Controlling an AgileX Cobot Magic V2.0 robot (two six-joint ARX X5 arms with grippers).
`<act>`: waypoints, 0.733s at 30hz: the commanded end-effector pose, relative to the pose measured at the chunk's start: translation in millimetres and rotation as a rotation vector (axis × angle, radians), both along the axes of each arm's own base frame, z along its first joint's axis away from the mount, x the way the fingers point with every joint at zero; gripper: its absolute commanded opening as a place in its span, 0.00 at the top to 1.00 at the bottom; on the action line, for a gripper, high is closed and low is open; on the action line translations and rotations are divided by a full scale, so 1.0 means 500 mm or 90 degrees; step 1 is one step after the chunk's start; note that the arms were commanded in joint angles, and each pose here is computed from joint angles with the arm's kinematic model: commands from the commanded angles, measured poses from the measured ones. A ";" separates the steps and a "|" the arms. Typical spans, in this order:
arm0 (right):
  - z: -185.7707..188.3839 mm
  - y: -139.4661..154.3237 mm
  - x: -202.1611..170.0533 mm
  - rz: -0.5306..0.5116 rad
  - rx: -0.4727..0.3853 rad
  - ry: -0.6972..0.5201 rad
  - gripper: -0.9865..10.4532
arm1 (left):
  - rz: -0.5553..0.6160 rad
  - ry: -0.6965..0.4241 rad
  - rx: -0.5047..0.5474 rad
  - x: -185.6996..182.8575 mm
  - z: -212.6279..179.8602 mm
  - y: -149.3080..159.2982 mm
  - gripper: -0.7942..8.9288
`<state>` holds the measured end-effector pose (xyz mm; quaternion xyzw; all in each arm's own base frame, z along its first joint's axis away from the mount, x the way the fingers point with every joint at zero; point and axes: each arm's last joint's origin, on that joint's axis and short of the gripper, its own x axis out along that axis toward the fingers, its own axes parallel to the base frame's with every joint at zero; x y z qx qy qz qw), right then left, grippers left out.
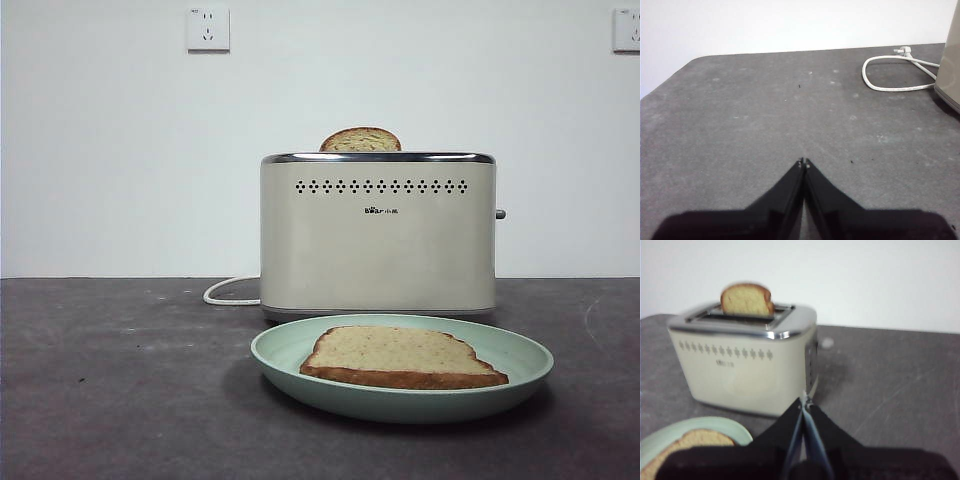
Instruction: Take the bread from the toaster,put the bread on the plate,put the plate on the table
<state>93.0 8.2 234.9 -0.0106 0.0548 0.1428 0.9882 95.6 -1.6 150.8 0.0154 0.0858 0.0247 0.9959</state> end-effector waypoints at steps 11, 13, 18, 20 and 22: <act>-0.131 -0.006 0.006 -0.070 0.016 0.033 0.91 | 0.004 0.002 0.003 0.001 -0.006 0.001 0.92; -0.142 -0.006 0.005 -0.070 0.016 0.035 0.91 | 0.003 0.002 0.003 0.001 -0.006 0.001 0.92; -0.173 -0.004 0.005 -0.070 0.038 0.046 0.91 | 0.003 0.001 0.003 0.001 -0.006 0.001 0.92; -0.171 -0.004 0.005 -0.066 0.038 0.039 0.91 | 0.003 0.001 0.003 0.001 -0.006 0.001 0.92; -0.171 -0.004 0.005 -0.066 0.036 0.040 0.91 | 0.003 0.002 0.003 0.001 -0.006 0.001 0.92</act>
